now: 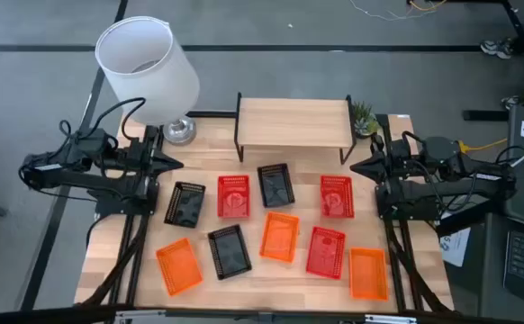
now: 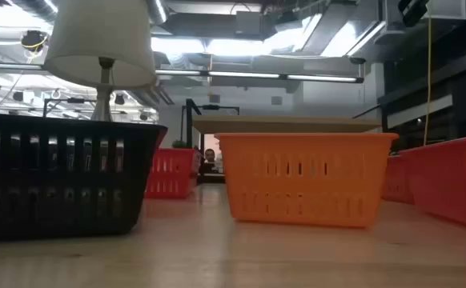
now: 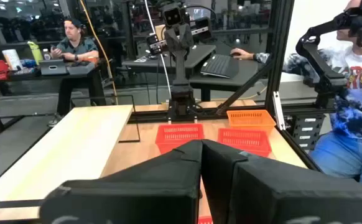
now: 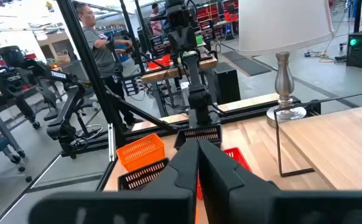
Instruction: Stack baskets on shelf by color
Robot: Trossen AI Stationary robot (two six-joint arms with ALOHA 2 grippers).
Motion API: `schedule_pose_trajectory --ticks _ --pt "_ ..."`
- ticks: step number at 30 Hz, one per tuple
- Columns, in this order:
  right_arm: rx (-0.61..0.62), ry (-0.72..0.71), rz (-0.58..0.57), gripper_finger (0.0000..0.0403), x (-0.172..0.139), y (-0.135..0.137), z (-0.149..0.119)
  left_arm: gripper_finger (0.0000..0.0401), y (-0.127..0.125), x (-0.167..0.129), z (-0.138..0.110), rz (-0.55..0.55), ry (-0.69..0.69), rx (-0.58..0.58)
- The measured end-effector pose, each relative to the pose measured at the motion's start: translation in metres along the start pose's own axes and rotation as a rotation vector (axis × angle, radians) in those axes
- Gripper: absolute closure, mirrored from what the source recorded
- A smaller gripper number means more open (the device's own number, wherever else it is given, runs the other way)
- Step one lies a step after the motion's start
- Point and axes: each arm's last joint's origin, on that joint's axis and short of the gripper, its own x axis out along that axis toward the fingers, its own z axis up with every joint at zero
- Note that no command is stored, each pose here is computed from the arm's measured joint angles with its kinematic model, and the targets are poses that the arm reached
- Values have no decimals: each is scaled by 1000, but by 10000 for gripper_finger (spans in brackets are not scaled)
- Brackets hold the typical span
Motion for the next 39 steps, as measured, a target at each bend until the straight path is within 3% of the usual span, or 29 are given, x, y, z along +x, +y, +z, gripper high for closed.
schedule_pose_trajectory --ticks 32,37,39 --pt "-1 0 0 389 0 0 0 401 0 0 0 0 0 0" --pt "-29 -64 -40 389 0 0 5 401 0 0 0 1 0 9" --pt "-22 -102 -31 389 0 1 9 401 0 0 0 6 -2 68"
